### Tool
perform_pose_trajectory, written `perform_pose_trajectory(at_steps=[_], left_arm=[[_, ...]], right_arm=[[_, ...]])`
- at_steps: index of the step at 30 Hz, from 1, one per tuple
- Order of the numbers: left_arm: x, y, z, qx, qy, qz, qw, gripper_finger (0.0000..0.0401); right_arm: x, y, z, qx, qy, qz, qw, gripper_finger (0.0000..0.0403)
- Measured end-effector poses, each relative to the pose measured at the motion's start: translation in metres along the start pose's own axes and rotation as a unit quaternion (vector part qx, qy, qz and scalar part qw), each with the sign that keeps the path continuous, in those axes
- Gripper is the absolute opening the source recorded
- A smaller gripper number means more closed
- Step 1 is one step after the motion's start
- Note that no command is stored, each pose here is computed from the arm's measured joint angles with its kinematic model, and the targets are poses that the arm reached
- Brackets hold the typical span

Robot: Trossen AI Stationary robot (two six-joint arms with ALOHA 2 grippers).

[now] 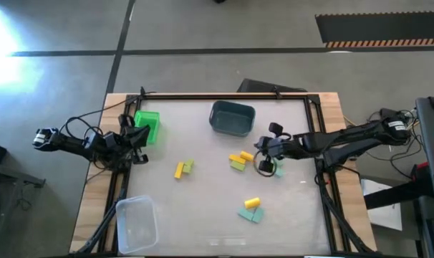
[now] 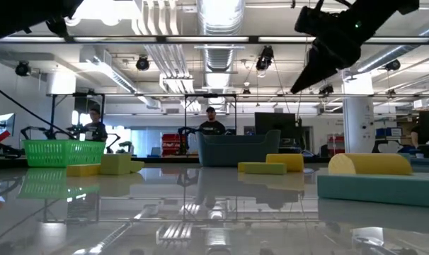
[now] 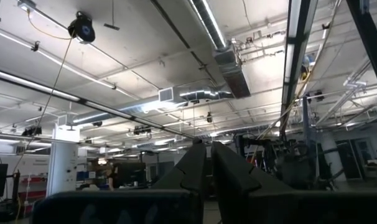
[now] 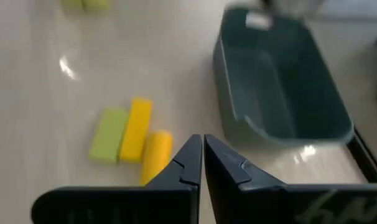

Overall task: Sort & place blocks by color
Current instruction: Put the yellow block into the blue bin

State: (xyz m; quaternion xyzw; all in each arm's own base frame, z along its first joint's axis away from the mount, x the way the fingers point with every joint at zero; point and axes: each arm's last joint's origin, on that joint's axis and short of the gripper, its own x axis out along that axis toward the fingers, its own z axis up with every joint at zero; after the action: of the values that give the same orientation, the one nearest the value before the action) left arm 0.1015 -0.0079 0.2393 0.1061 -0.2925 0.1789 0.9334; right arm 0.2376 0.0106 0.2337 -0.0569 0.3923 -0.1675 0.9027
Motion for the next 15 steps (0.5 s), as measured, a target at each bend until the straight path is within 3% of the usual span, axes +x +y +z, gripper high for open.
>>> perform_pose_trajectory(at_steps=[4, 8, 15], left_arm=[[-0.001, 0.000, -0.002, 0.001, 0.003, -0.001, 1.000, 0.0010], [-0.001, 0.000, -0.002, 0.000, 0.002, -0.001, 1.000, 0.0010], [-0.001, 0.000, -0.002, 0.000, 0.003, -0.002, 1.000, 0.0010]], right_arm=[[0.004, 0.002, 0.003, -0.005, 0.066, -0.006, 0.998, 0.0009], [0.011, 0.007, 0.007, 0.006, 0.088, 0.018, 0.996, 0.0024], [0.027, 0.014, 0.007, 0.031, 0.115, 0.029, 0.992, 0.0121]])
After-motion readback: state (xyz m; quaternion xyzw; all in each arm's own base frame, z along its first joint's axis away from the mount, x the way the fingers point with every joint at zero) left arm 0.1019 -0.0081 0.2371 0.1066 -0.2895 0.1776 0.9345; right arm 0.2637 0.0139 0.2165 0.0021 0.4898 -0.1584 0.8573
